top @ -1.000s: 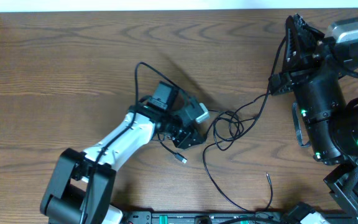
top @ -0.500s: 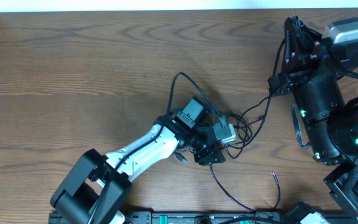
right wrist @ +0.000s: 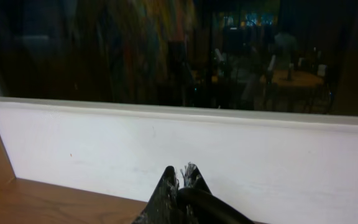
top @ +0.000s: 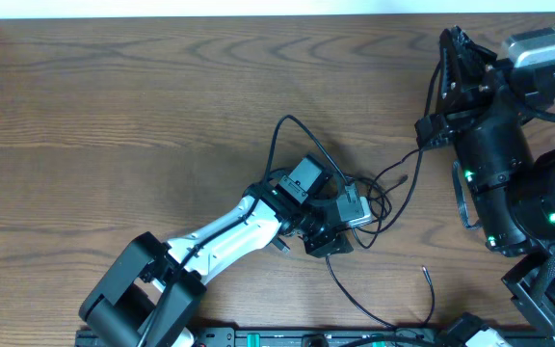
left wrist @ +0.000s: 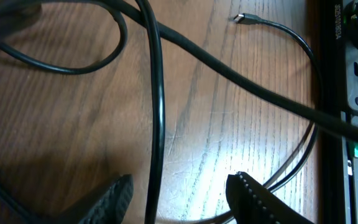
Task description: Untangle cables
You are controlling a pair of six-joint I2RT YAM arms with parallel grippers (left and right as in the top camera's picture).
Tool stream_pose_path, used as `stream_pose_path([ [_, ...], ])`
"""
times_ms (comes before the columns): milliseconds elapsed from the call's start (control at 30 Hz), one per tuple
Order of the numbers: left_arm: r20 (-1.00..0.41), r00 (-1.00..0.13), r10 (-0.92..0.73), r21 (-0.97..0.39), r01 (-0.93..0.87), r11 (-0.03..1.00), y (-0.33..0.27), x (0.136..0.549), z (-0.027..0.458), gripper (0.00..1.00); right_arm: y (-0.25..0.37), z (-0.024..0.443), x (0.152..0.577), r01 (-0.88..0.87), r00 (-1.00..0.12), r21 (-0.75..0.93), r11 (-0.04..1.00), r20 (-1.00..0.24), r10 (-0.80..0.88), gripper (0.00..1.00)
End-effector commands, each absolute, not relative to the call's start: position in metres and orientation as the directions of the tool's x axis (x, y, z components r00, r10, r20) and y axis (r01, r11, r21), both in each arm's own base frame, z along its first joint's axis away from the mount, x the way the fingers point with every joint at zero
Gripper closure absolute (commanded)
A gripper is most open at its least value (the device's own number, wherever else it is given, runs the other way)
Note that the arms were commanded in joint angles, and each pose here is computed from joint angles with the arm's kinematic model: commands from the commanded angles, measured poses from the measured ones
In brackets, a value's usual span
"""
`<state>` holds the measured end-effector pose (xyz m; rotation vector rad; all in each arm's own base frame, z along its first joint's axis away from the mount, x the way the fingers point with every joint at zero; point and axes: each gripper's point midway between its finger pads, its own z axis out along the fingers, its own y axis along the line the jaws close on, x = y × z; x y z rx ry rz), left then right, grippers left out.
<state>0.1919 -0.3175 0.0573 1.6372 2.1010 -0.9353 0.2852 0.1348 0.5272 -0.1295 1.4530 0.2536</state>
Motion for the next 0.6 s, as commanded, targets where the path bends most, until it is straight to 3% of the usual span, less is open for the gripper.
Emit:
stream_pose_path([
  [0,-0.584,-0.304,0.752,-0.308,0.941,0.141,-0.316,0.191,0.042,0.51,0.131,0.535,0.281,-0.249,0.115,0.061,0.967,-0.989,0.092,0.99],
  [67,-0.575,-0.310,0.757,-0.316,0.938,0.144,-0.316,0.192,0.034,0.61,0.130,0.535,0.280,-0.249,0.114,0.061,0.967,-0.989,0.091,0.99],
  [133,-0.565,-0.316,0.762,-0.324,0.935,0.147,-0.317,0.192,0.027,0.80,0.129,0.534,0.279,-0.249,0.112,0.060,0.967,-0.990,0.090,0.99],
  [200,-0.555,-0.321,0.767,-0.331,0.932,0.151,-0.316,0.192,0.021,0.91,0.128,0.534,0.278,-0.248,0.110,0.058,0.967,-0.990,0.088,0.99],
  [567,-0.535,-0.363,0.763,-0.351,0.917,0.190,-0.309,0.195,0.022,0.93,0.114,0.533,0.280,-0.170,0.112,0.062,0.984,-0.990,0.081,0.99],
])
